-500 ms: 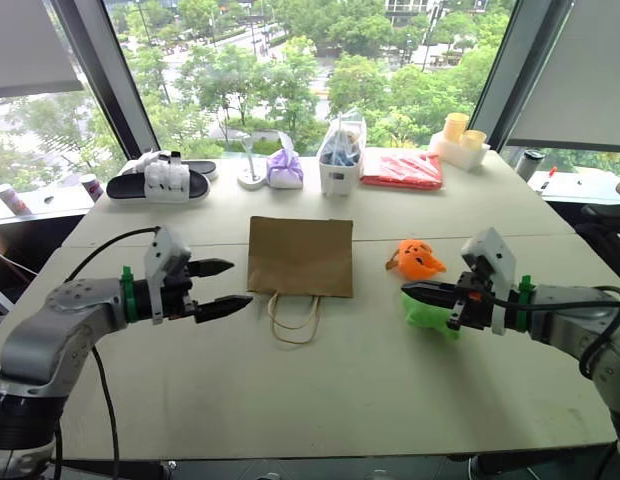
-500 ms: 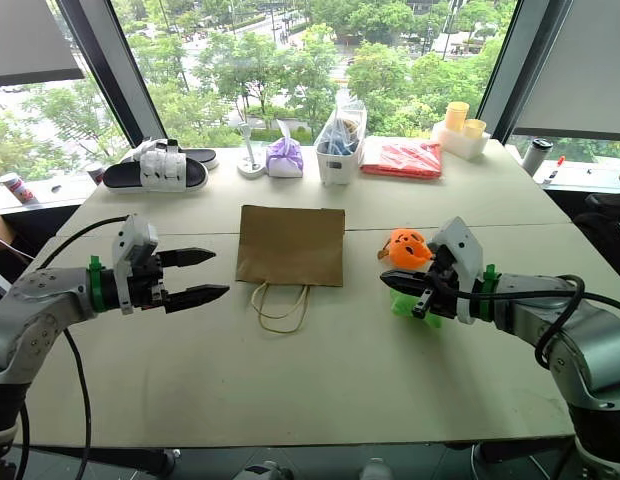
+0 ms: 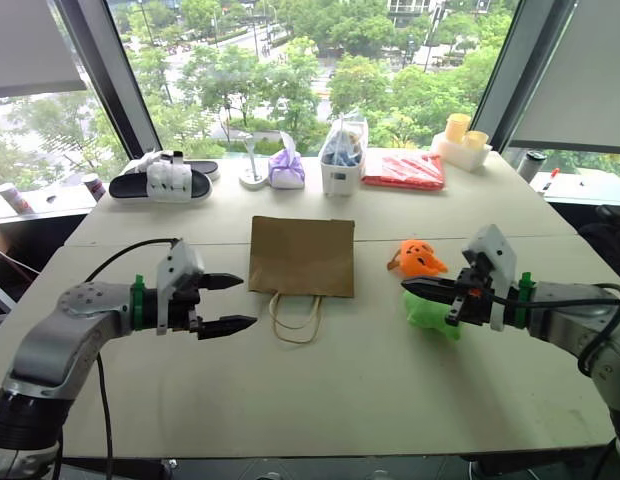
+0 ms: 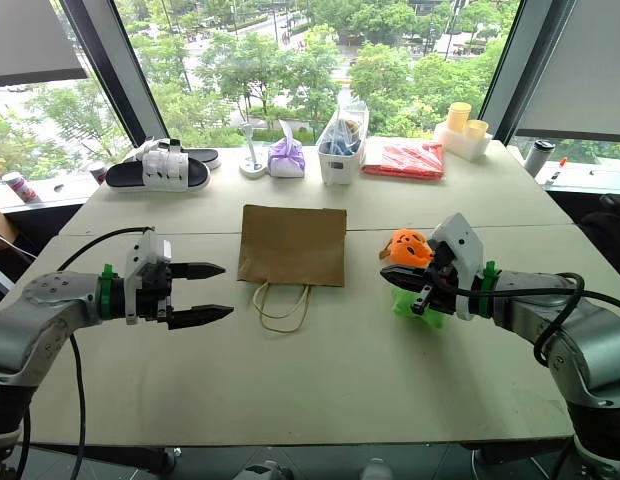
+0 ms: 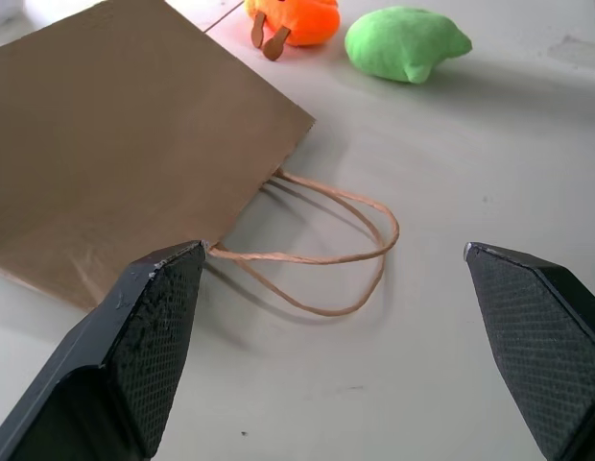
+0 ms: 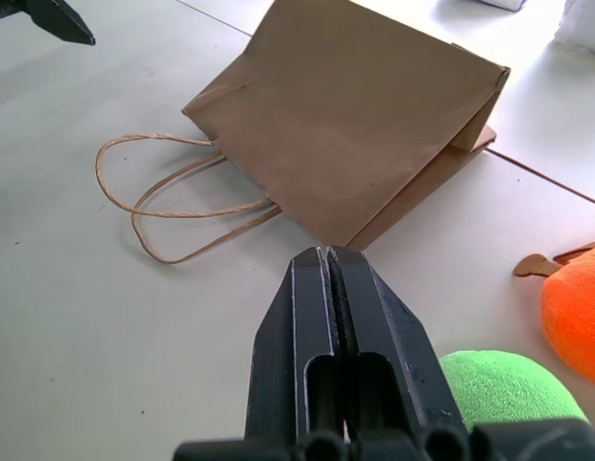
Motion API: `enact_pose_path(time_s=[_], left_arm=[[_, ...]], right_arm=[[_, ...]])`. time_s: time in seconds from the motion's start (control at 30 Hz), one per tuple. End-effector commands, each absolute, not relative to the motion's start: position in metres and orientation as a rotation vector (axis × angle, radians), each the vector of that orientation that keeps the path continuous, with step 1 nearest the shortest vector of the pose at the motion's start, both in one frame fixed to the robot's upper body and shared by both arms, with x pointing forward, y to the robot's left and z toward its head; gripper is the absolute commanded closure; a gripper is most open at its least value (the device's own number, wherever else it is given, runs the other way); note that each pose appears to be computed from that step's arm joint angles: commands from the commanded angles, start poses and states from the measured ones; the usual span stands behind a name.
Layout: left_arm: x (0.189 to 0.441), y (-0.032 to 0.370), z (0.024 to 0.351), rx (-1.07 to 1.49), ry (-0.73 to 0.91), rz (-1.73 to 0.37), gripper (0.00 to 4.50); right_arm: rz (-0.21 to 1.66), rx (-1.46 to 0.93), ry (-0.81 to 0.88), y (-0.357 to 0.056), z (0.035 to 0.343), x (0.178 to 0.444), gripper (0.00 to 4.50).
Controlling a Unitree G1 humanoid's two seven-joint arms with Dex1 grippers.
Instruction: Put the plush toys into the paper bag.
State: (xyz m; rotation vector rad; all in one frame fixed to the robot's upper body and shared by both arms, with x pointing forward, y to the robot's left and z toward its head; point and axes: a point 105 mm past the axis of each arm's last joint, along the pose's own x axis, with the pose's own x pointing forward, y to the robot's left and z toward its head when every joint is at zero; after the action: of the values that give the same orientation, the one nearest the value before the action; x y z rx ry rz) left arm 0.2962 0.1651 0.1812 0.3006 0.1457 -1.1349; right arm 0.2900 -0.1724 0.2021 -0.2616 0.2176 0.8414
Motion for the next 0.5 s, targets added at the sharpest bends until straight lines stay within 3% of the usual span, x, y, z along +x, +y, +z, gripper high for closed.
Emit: enact_pose_path(time_s=[0.03,0.27,0.5], left_arm=[[0.299,0.161,0.184,0.388,0.1,-1.165,0.09],[0.308,0.156,0.166,0.622,0.053,-1.276,0.09],[0.34,0.136,0.157,0.815,-0.079,-1.326,0.09]], right_arm=[[0.847,-0.279,0.153,-0.167,0.215,0.29,4.5],[0.854,-0.284,0.156,-0.161,0.21,0.29,4.5],[0.837,-0.289,0.144,-0.158,0.207,0.29,4.5]])
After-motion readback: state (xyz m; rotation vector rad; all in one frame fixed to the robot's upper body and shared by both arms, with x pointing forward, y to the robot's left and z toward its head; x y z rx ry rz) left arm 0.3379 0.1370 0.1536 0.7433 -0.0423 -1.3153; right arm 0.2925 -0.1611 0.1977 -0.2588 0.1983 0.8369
